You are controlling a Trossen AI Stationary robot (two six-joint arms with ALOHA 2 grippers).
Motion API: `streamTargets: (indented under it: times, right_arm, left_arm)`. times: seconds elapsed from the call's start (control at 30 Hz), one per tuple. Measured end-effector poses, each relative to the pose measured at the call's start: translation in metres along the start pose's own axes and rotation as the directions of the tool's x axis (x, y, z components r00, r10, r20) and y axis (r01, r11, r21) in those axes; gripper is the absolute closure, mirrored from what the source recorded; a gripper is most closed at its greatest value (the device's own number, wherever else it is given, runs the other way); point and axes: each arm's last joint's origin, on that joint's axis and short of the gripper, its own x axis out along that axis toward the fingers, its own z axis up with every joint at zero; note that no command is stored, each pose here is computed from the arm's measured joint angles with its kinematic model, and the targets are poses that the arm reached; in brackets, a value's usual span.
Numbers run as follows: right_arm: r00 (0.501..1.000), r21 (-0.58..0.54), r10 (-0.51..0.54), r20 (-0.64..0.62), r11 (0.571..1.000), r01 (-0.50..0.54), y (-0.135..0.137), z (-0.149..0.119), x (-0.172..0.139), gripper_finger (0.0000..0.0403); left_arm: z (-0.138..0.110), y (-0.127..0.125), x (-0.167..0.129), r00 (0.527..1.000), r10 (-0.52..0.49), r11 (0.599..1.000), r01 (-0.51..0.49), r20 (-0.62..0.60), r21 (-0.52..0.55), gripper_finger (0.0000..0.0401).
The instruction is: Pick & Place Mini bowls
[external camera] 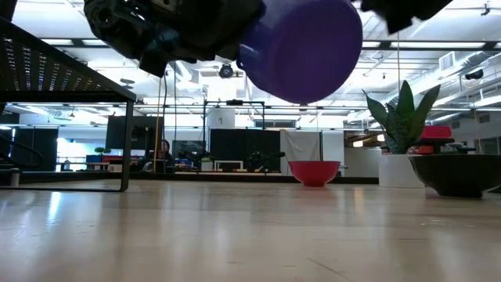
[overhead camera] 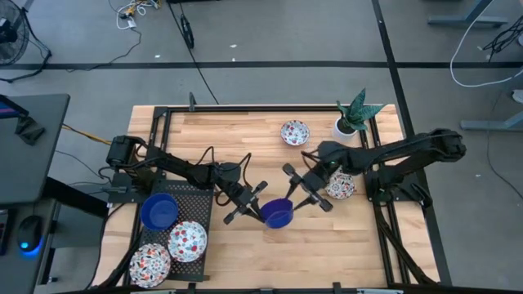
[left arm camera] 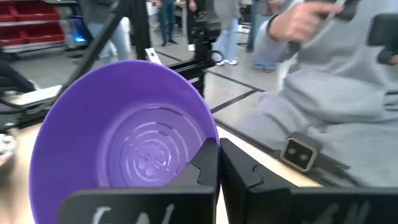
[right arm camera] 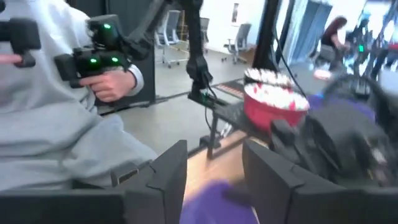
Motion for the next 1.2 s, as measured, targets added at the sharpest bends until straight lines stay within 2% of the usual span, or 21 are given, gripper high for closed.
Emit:
streamTargets:
  times: [0.13, 0.2, 0.3, 0.4, 0.5, 0.57, 0.63, 0.77, 0.87, 0.97, 1.1, 1.2]
  right_arm:
    - [1.0, -0.096, -0.015, -0.007, 0.995, 0.014, 0.029, 0.02, 0.002, 0.0264]
    - [0.999, -0.109, -0.022, -0.038, 0.994, 0.017, 0.045, 0.025, 0.004, 0.0277]
    - [0.988, -0.066, -0.046, -0.147, 0.997, 0.037, 0.069, 0.025, 0.006, 0.03]
    - [0.961, 0.061, -0.044, -0.274, 0.996, 0.063, 0.09, 0.019, 0.007, 0.0325]
    - [0.913, 0.221, -0.02, -0.408, 0.968, 0.12, 0.105, 0.008, 0.008, 0.0349]
    - [0.876, 0.291, -0.025, -0.482, 0.938, 0.187, 0.111, 0.0, 0.01, 0.0363]
    - [0.835, 0.323, -0.039, -0.549, 0.911, 0.255, 0.118, -0.01, 0.011, 0.0375]
    - [0.796, 0.328, -0.095, -0.598, 0.877, 0.352, 0.126, -0.031, 0.011, 0.0394]
    - [0.799, 0.33, -0.146, -0.583, 0.856, 0.397, 0.129, -0.047, 0.009, 0.04]
    - [0.833, 0.342, -0.171, -0.527, 0.854, 0.392, 0.13, -0.058, 0.008, 0.0398]
    - [0.865, 0.353, -0.185, -0.466, 0.858, 0.374, 0.132, -0.065, 0.008, 0.0389]
    - [0.87, 0.339, -0.188, -0.455, 0.867, 0.365, 0.132, -0.066, 0.007, 0.0387]
  left_arm:
    - [0.0, 0.002, 0.0, 0.997, 0.081, 0.996, -0.08, -0.011, 0.043, 0.0396]
    - [0.002, 0.004, -0.001, 0.989, 0.149, 0.987, -0.148, -0.019, 0.058, 0.0395]
    - [0.008, 0.008, -0.001, 0.969, 0.232, 0.971, -0.226, -0.082, 0.074, 0.0396]
    - [0.019, 0.016, 0.004, 0.933, 0.299, 0.954, -0.286, -0.199, 0.091, 0.0397]
    - [0.038, 0.026, 0.008, 0.861, 0.366, 0.93, -0.351, -0.353, 0.11, 0.0396]
    - [0.054, 0.029, 0.008, 0.792, 0.408, 0.911, -0.389, -0.454, 0.14, 0.0396]
    - [0.072, 0.03, 0.006, 0.727, 0.436, 0.894, -0.42, -0.53, 0.158, 0.0397]
    - [0.109, 0.027, -0.002, 0.617, 0.442, 0.879, -0.442, -0.651, 0.178, 0.0396]
    - [0.131, 0.018, -0.015, 0.494, 0.438, 0.857, -0.482, -0.751, 0.183, 0.0396]
    - [0.154, 0.006, -0.029, 0.407, 0.4, 0.832, -0.536, -0.821, 0.14, 0.0397]
    - [0.178, -0.011, -0.041, 0.362, 0.339, 0.795, -0.603, -0.869, 0.059, 0.0397]
    - [0.191, -0.027, -0.047, 0.337, 0.298, 0.757, -0.653, -0.893, 0.006, 0.0397]
